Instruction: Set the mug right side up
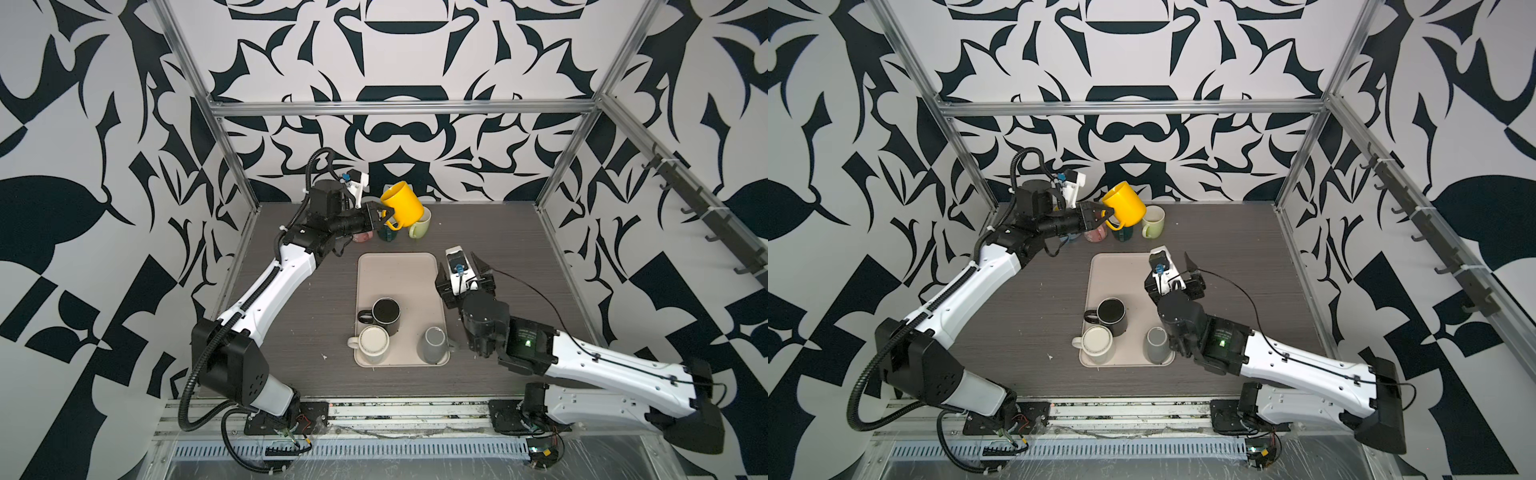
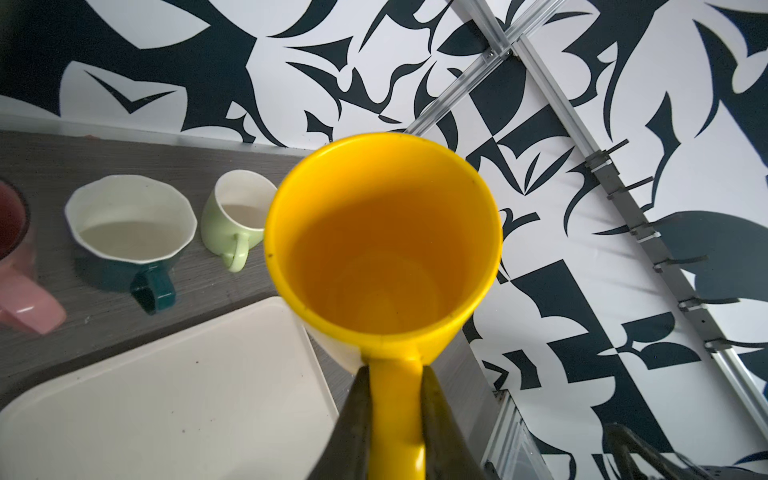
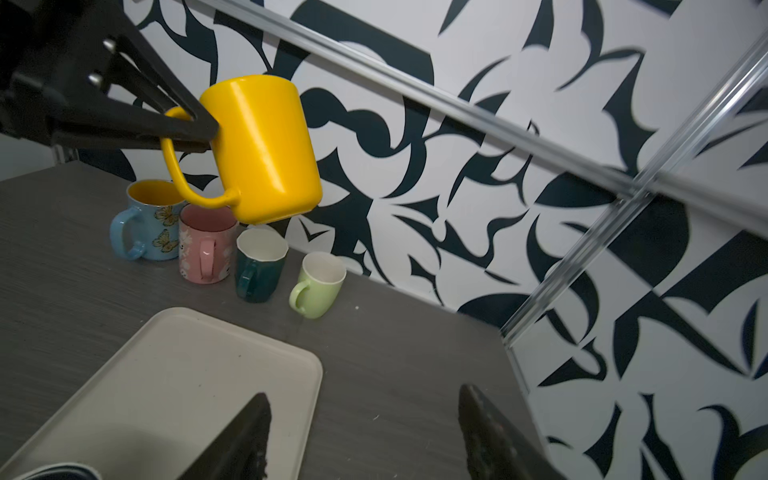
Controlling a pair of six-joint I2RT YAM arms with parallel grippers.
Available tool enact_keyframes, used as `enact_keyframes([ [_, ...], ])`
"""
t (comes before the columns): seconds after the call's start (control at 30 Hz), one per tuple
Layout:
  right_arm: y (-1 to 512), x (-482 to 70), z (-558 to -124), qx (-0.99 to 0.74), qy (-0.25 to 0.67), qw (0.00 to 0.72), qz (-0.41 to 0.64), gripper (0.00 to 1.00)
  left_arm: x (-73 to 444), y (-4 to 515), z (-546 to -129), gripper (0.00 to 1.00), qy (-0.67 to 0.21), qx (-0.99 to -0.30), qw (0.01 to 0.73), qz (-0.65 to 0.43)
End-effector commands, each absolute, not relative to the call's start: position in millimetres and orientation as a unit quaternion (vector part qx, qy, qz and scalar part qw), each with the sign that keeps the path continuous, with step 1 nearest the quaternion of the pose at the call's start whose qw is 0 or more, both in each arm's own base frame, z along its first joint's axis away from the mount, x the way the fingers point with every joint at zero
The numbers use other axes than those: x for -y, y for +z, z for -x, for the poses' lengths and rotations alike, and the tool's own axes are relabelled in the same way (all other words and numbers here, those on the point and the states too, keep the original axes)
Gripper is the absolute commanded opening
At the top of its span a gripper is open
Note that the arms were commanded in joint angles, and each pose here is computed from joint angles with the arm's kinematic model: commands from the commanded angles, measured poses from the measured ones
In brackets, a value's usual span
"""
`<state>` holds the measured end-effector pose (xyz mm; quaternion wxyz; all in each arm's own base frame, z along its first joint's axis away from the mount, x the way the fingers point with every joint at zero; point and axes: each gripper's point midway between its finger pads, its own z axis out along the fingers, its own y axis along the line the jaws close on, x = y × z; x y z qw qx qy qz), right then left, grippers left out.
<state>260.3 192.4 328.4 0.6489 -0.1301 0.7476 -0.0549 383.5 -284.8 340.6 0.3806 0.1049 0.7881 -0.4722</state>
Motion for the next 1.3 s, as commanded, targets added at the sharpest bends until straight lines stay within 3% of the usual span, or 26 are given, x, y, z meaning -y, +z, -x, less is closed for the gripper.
enact_keyframes([
  [0.0,318,-173,-261,-0.813,0.053,0.576,0.064,0.77,311,364,-393,0.00,-0.464,-0.742,0.458,-0.158],
  [0.17,298,-173,-266,-0.865,0.183,0.466,0.041,0.83,349,325,-416,0.00,-0.408,-0.754,0.484,-0.173],
  [0.4,284,-192,-263,-0.891,0.308,0.332,0.021,0.81,414,281,-438,0.00,-0.371,-0.751,0.499,-0.222],
  [0.57,288,-185,-267,-0.878,0.356,0.321,-0.009,0.80,439,255,-463,0.00,-0.371,-0.749,0.503,-0.220],
  [0.87,290,-161,-265,-0.869,0.359,0.337,-0.044,0.80,471,217,-486,0.00,-0.302,-0.737,0.546,-0.260],
  [1.27,275,-160,-270,-0.873,0.361,0.322,-0.058,0.80,481,179,-512,0.00,-0.250,-0.750,0.550,-0.269],
])
